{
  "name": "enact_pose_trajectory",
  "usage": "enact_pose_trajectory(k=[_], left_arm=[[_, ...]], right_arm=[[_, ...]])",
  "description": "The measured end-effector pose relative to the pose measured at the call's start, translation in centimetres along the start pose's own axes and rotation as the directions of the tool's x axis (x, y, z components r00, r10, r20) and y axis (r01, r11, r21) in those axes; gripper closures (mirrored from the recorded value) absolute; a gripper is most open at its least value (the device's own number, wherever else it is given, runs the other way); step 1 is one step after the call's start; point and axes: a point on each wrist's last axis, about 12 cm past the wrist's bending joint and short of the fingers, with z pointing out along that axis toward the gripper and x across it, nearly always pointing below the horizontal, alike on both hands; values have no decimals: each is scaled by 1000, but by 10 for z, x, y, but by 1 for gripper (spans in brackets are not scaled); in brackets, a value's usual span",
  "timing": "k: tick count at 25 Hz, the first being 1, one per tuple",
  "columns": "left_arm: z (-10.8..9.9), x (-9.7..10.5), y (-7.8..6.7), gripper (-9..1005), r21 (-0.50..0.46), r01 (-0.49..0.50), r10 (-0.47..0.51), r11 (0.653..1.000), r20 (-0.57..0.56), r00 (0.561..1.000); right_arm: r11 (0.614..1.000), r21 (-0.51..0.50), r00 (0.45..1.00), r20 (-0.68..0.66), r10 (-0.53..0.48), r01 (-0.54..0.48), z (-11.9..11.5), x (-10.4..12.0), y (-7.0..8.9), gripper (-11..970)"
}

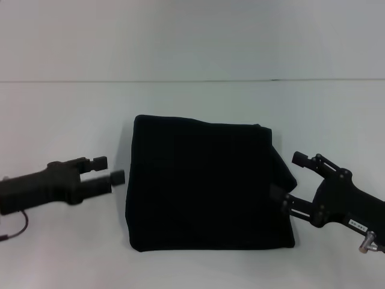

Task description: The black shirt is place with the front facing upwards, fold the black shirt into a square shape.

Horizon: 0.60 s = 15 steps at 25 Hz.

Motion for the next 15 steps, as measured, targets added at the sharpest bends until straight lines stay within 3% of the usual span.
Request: enact_pose_trajectory(k=[3, 8, 15], left_arm=[[-4, 10, -9, 280, 39, -143, 142, 989, 14, 990], [-3, 38, -24, 183, 64, -336, 335, 940, 32, 942], [-9, 59, -23, 66, -13, -316, 316, 949, 24, 948]], right_arm=[[1000, -12, 1000, -1, -5, 5, 2, 0, 1, 33], [999, -34, 1000, -23, -2, 1, 2, 4, 6, 33], [999, -26, 996, -90, 22, -24, -11, 23, 19, 33]])
